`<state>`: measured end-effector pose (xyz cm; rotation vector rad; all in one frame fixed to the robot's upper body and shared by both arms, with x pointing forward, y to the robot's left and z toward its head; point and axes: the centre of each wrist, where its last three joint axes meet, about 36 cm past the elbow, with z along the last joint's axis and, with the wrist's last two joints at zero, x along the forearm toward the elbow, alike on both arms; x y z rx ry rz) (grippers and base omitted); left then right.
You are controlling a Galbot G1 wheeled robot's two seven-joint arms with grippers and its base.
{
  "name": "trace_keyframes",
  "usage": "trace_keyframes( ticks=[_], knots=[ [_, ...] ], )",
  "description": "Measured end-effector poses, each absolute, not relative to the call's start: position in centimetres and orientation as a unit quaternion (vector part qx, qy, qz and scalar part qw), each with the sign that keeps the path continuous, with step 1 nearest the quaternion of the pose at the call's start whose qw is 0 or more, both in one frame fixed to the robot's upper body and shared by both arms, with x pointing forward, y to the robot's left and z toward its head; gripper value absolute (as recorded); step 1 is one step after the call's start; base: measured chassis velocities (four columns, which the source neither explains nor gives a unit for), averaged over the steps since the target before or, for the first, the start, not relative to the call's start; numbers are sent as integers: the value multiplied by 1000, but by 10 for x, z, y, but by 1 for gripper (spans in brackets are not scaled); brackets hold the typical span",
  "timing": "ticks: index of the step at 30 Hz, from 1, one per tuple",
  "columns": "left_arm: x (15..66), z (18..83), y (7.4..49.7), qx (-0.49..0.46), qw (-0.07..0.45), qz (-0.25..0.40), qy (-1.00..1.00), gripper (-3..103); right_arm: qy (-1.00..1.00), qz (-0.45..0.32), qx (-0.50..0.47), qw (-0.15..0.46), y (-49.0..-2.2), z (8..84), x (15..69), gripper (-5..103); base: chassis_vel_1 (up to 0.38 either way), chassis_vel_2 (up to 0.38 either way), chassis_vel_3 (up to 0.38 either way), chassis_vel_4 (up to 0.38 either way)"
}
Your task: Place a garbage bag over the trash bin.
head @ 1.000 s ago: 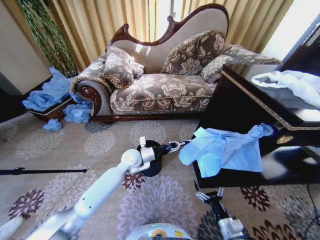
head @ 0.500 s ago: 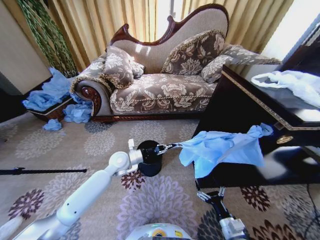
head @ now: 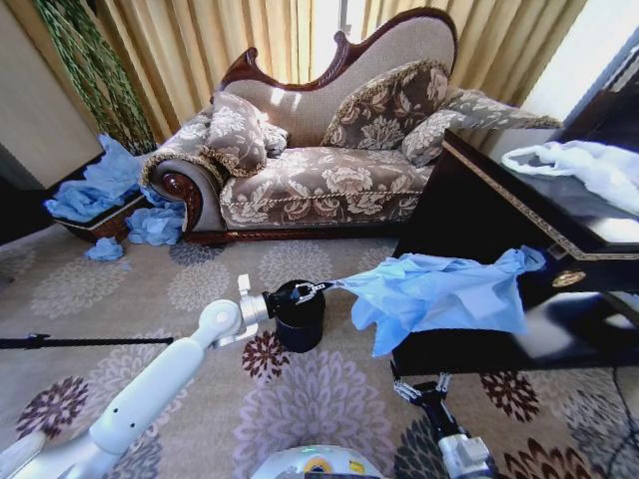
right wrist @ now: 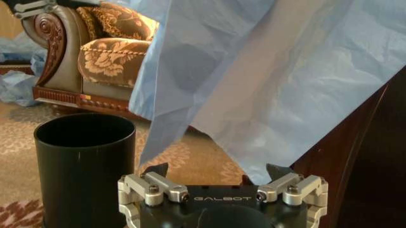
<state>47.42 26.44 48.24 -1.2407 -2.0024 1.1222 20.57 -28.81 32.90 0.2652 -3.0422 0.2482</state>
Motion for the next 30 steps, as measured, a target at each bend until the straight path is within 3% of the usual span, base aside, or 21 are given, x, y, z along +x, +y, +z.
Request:
trace_keyframes(
  ticks=[30],
  knots=[
    [461,472,334,-423,253,378,-783,0,-994,76,79,32,-295,330,206,100,0,0,0,0]
  ],
)
